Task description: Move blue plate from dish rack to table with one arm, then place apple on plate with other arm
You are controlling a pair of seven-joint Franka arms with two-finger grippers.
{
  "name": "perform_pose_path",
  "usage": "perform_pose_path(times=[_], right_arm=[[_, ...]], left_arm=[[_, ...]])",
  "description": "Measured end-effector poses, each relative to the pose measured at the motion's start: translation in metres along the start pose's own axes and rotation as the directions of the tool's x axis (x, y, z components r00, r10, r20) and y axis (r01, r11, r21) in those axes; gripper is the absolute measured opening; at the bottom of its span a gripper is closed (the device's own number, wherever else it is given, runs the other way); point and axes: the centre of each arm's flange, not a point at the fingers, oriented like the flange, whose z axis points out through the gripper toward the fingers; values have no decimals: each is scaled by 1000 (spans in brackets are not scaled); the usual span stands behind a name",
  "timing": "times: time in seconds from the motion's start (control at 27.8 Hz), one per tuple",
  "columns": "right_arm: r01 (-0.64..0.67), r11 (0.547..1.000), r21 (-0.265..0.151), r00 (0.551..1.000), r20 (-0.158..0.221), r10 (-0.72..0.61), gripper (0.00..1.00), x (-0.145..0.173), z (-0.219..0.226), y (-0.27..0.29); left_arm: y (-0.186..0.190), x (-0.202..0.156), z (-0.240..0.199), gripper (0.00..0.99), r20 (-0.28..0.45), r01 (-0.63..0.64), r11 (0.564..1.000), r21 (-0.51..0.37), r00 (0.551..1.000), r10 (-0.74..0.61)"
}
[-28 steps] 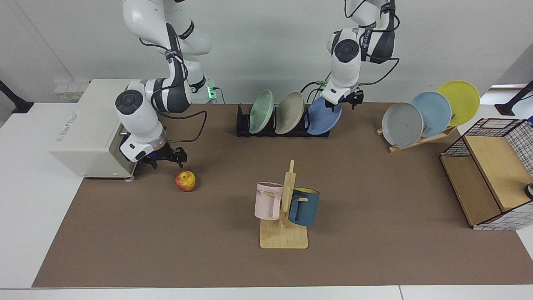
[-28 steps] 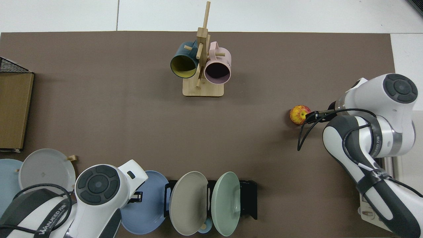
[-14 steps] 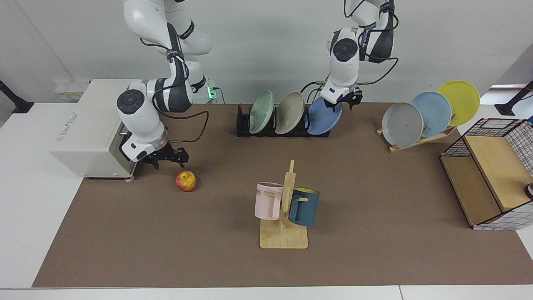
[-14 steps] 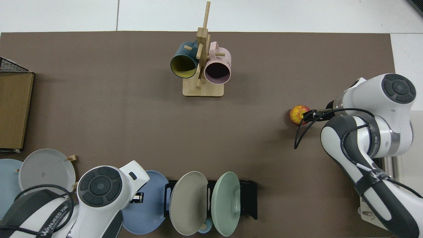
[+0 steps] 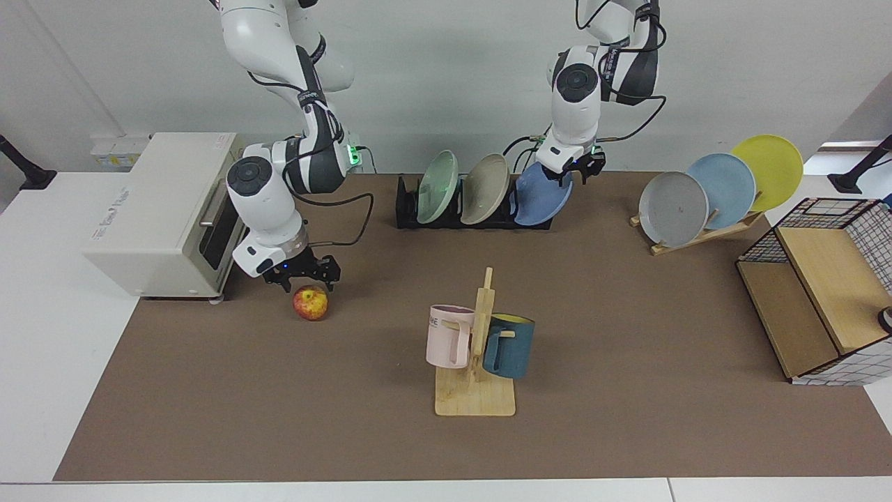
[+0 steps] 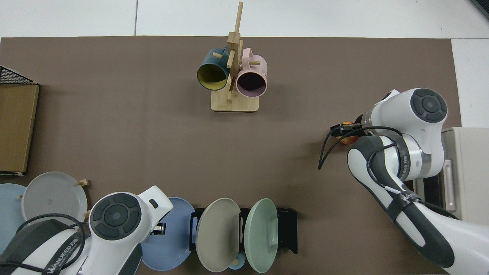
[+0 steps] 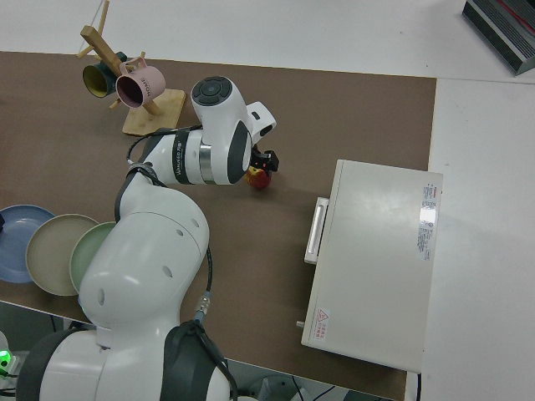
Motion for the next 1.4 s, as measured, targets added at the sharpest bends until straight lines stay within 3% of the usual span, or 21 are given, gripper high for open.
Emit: perform_pose_path(times=[0.07, 0.14, 0.25, 0.32, 0.47, 0.54, 0.58, 0.61, 1.4], right_arm=[[-1, 1000, 0, 1000, -1, 1, 1000, 1, 1, 0], [-1, 1000, 0, 1000, -4, 1, 1000, 2, 1, 0], [-1, 1000, 1, 1000, -7, 1, 1000, 4, 1, 0], [-2, 1000, 1, 1000, -10, 2, 1000, 5, 2, 1], [-4, 1000, 1, 1000, -13, 4, 1000, 7, 1, 2], [-4, 1000, 1, 1000, -14, 4, 1000, 8, 1, 2], [-4, 1000, 1, 1000, -15, 4, 1000, 8, 1, 2], [-4, 1000, 1, 1000, -15, 4, 1000, 8, 1, 2], [-1, 1000, 5, 999, -47, 2, 1000, 16, 13, 0]], left_arm=[[0, 0, 0, 537, 0, 0, 1000, 0, 1000, 0], [1, 0, 0, 467, -1, -2, 1000, 0, 1000, 2], [2, -1, -1, 463, -2, -5, 1000, 1, 1000, 5], [2, -1, -1, 352, -2, -7, 1000, 1, 1000, 7], [3, -1, -1, 300, -1, -9, 1000, -3, 1000, 9], [4, -1, -1, 189, 0, -16, 1000, -4, 1000, 16], [3, -2, -1, 70, 1, -24, 1000, -3, 1000, 24], [3, -2, -1, 57, 1, -32, 999, -3, 999, 32], [2, -4, -18, 57, -14, -56, 998, -6, 998, 56]])
